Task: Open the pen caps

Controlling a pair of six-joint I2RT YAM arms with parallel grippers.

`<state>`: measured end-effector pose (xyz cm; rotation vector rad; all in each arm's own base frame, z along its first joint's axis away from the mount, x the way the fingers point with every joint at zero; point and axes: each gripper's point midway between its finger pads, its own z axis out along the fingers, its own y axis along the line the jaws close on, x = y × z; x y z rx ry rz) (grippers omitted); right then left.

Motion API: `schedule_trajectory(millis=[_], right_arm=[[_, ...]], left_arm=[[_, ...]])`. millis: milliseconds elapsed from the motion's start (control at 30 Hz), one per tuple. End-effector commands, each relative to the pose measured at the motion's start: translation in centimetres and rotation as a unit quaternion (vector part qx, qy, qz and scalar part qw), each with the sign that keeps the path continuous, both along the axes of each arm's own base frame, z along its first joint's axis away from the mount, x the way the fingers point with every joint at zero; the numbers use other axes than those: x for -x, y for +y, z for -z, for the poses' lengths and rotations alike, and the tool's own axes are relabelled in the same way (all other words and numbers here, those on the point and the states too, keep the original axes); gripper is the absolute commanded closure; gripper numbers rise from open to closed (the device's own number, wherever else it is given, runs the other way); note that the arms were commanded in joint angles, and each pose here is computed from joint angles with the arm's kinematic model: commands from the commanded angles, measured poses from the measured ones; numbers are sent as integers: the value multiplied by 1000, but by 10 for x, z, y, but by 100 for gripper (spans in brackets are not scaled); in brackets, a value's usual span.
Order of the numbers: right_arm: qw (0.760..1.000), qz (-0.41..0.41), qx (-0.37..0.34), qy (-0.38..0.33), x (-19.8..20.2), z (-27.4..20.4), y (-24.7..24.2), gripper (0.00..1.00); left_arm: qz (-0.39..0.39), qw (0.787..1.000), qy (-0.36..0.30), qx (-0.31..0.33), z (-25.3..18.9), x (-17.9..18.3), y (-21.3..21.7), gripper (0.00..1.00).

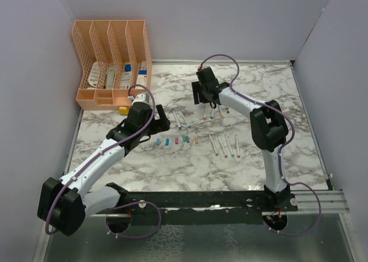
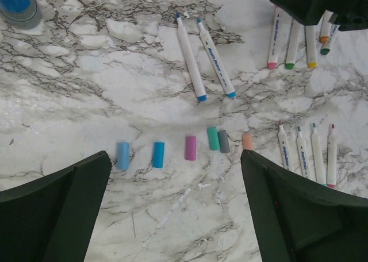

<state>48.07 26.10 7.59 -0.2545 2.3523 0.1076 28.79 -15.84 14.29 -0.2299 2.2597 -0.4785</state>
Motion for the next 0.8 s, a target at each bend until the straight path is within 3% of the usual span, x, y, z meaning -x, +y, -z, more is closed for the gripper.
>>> schedule_trajectory(millis=[0, 533, 767], right_arm=[[1000, 4, 14, 28, 9, 25, -2, 35], [997, 11, 11, 76, 24, 64, -8, 37], [995, 6, 0, 98, 35, 77, -6, 45]], left_arm=[[3, 999, -27, 31, -17, -3, -7, 1], [-6, 999, -30, 31, -17, -3, -3, 1], [-9, 999, -33, 31, -19, -4, -3, 1]])
